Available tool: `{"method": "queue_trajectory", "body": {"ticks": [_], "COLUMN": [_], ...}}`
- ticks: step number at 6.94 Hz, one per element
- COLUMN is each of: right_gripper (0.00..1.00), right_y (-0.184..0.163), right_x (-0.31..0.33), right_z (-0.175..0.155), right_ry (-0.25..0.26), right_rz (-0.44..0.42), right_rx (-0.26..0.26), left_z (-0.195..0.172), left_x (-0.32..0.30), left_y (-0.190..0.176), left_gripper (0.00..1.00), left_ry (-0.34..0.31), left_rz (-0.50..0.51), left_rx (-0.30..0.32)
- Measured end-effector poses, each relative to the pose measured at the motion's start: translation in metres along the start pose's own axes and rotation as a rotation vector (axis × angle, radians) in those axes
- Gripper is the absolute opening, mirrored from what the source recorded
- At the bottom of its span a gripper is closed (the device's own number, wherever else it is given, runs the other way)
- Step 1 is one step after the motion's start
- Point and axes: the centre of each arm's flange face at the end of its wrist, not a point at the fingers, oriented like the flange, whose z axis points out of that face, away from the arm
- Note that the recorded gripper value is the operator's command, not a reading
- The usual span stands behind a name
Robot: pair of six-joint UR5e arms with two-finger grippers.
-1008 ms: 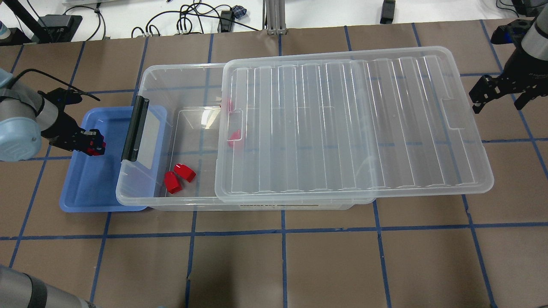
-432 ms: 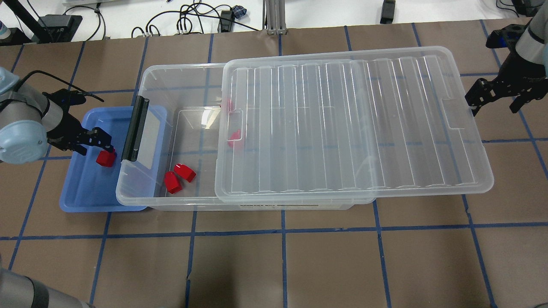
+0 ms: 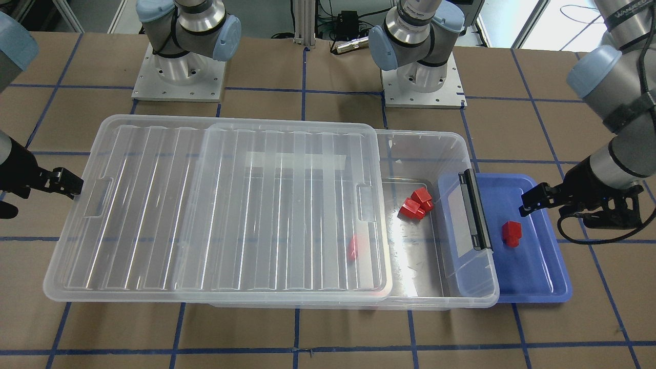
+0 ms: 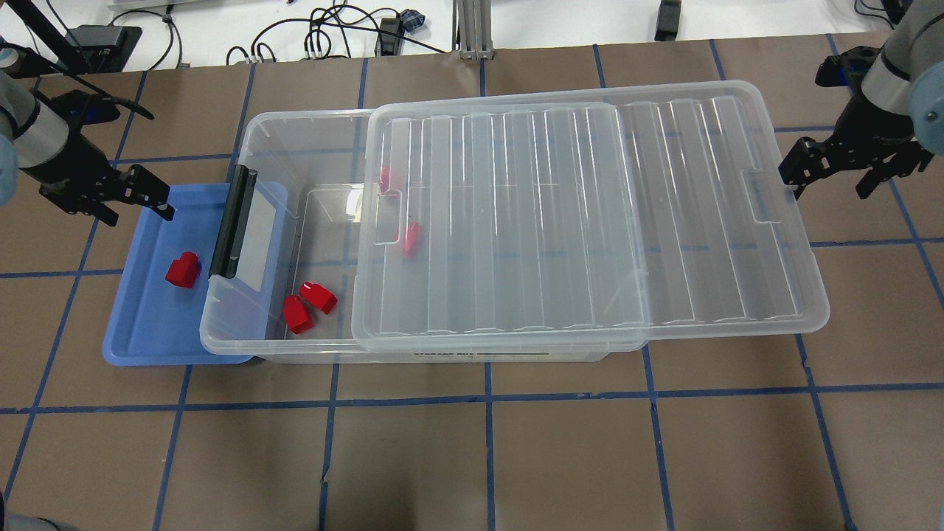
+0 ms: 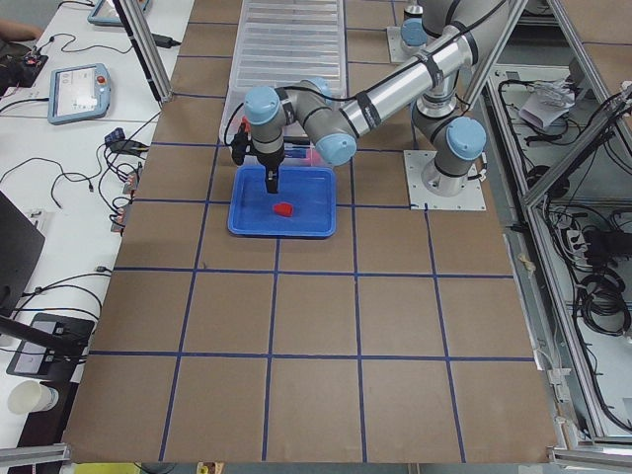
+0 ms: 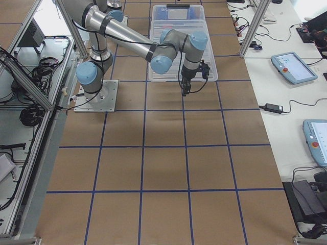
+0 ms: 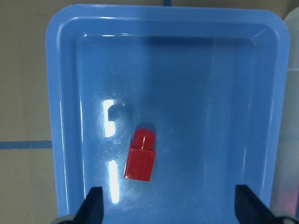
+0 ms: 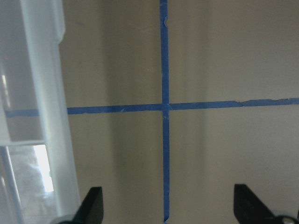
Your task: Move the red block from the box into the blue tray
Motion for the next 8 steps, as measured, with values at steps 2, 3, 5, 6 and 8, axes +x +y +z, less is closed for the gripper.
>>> {"method": "queue_trajectory", "body": {"ticks": [2,3,5,6,8], "right_gripper": [1.0,1.0,1.0,1.0,1.0], "right_y": [-0.002,-0.002,-0.002,-0.002,0.001], "right_x": [-0.038,-0.058,-0.097,-0.115,-0.146], "right_z": [-0.004,-0.006,-0.01,-0.012,-0.014], "right_ry": [0.004,0.007,0.011,0.008,-0.002], "right_rz": [0.01,0.017,0.007,-0.016,-0.064], "right_rx": [0.011,0.016,0.028,0.035,0.045], "left_z": [-0.078,-0.105,-0.139,-0.141,-0.134], "left_x": [0.076,0.123,0.194,0.216,0.253], "left_y": [0.0,0.009,0.036,0.042,0.048], "left_gripper": [1.0,1.0,1.0,1.0,1.0], "left_ry": [-0.031,-0.055,-0.082,-0.083,-0.085], "left_rz": [-0.035,-0.045,-0.031,-0.03,-0.058], "left_rx": [-0.022,-0.018,0.023,0.03,0.024]}}
